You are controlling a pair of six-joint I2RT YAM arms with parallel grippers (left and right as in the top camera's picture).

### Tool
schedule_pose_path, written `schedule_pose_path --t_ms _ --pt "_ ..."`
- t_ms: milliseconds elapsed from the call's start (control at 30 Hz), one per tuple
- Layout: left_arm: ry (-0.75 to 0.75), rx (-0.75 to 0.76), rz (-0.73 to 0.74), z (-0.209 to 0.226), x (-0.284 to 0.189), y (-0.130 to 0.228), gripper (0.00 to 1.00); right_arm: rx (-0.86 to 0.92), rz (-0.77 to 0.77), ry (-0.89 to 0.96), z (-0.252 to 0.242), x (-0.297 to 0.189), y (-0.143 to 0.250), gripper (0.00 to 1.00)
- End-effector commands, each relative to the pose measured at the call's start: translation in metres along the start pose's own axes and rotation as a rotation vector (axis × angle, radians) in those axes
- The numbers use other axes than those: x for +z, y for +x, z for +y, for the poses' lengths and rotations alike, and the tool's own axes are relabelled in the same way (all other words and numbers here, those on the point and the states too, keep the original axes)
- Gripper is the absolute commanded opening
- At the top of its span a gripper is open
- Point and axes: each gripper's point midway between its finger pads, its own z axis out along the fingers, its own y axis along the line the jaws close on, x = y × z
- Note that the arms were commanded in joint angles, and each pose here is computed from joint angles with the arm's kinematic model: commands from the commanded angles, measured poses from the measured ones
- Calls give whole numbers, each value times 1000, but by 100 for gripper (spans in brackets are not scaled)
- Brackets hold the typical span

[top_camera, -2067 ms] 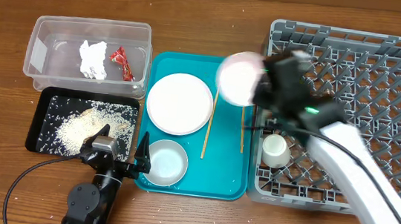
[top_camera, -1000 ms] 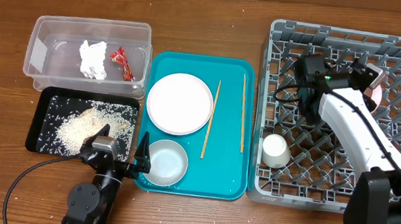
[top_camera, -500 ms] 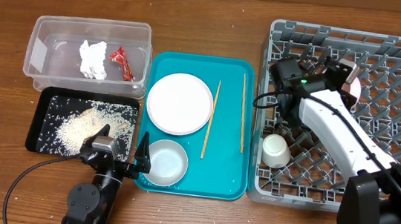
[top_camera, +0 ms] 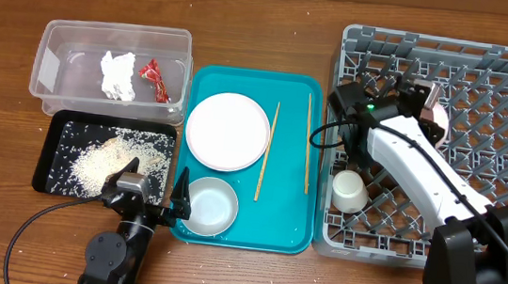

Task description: Sort waste into correct bins and load items into the dishwasher

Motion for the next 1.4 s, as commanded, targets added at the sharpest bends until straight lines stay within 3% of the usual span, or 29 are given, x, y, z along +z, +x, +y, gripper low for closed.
schedule_pose_path --t_ms 0,133,533,1367 --pt "0 -5 -9 1 0 -1 100 86 -95 76 -24 -4 -33 4" --pt "0 -5 -9 1 0 -1 100 132 -107 121 -34 8 -45 4" --pt "0 -5 -9 1 0 -1 100 82 91 83 -30 55 -21 4" --pt "0 -5 -9 1 0 -1 100 -197 -14 -57 42 -14 1 4"
